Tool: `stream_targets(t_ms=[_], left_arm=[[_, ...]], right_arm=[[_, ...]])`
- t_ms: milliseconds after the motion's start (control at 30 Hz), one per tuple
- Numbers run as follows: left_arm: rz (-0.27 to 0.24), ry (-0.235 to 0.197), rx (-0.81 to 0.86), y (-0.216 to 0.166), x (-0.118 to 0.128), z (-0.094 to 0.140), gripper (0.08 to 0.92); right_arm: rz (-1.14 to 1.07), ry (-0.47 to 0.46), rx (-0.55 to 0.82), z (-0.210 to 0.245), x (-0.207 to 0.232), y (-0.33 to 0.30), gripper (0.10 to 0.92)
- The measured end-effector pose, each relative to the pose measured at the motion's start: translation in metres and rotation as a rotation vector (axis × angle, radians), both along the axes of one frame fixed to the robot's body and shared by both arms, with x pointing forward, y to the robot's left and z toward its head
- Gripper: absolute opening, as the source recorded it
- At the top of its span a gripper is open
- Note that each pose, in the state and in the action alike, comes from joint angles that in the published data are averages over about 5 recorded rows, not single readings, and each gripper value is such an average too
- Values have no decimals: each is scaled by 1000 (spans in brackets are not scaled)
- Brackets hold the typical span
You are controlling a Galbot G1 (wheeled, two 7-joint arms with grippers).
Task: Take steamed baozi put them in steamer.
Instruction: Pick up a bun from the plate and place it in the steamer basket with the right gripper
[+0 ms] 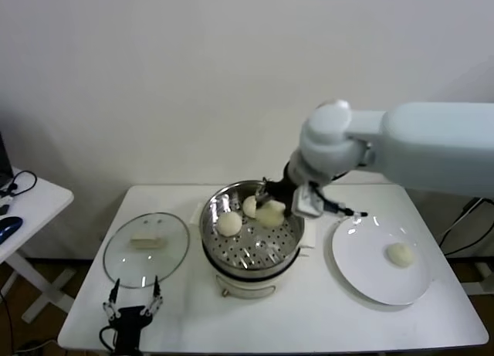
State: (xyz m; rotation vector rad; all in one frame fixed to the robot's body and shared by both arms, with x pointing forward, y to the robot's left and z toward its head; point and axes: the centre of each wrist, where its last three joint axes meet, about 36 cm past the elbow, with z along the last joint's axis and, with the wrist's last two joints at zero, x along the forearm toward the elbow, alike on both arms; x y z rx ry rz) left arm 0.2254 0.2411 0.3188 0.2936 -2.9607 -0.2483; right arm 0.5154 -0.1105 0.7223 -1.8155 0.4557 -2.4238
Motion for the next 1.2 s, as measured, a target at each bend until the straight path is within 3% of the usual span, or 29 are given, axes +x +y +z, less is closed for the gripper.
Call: stream_targets(t_ms=[433,800,900,1100,1200], left_arm=[[3,0,-2,1,0,-1,823],[2,0,-5,1,0,-1,823],[4,-1,-4,2,0,-1,823],[4,-3,-4,2,1,-1,823],[2,-3,-6,1,1,-1,823]], right_arm=[[143,27,-64,-80,-9,36,619],[165,43,-73,-119,-5,46,621],[164,43,-69,-124,-2,47,654],[157,46,-56,-130,6,49,798],[147,50,-48,-129,10,48,819]])
